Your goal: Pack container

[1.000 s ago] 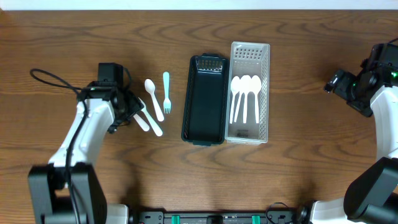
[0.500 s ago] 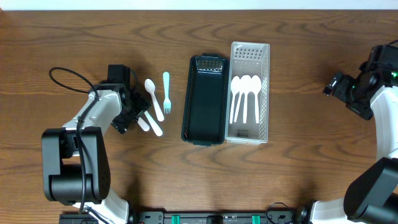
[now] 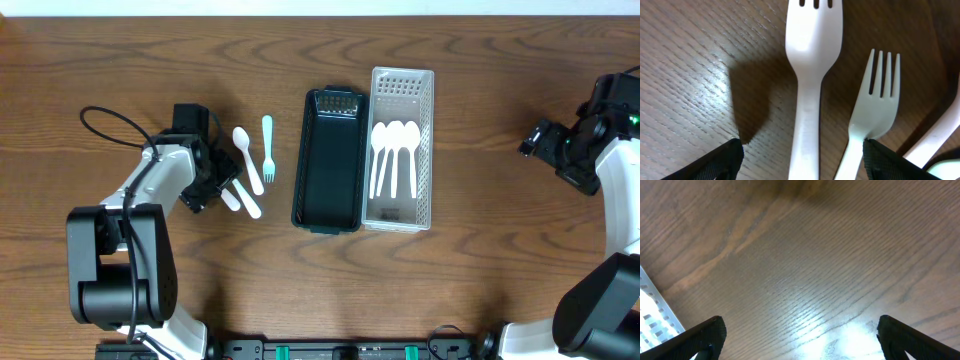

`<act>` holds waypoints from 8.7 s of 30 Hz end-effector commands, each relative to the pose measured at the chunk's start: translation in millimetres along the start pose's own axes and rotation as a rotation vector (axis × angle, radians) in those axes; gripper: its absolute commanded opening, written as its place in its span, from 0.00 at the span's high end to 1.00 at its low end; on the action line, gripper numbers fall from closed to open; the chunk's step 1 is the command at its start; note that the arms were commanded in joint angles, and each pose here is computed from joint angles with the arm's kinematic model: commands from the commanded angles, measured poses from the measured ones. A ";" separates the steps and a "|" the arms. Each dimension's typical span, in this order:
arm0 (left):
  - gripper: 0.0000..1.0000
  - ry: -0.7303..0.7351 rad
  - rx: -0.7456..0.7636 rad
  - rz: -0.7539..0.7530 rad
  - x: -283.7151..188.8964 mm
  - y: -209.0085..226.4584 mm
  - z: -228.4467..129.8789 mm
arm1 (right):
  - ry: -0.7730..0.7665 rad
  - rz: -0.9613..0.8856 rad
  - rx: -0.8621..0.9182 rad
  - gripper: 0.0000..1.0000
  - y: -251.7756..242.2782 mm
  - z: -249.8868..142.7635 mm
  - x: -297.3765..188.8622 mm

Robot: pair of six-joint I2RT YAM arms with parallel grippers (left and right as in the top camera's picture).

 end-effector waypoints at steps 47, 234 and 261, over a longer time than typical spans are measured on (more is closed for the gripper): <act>0.94 0.119 0.124 -0.003 0.9 12.3 -0.1 | 0.057 -0.022 0.001 0.01 -5.7 -10.5 1.0; 0.57 -0.208 0.932 -0.409 -158.0 -183.2 -98.1 | 0.079 -0.033 0.002 0.01 -8.0 -15.1 0.6; 0.57 0.155 0.636 0.117 -0.7 -26.5 -2.0 | 0.087 -0.037 0.001 0.01 -8.6 -16.6 0.4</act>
Point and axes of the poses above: each gripper's point midway between its finger pads, its own x axis out along the fingers, its own y axis along the line the jaws close on, z = x × y, the point moved 4 cm from there along -x, back along the fingers, and after that the axes turned 7 degrees about x, right-handed, at the moved point
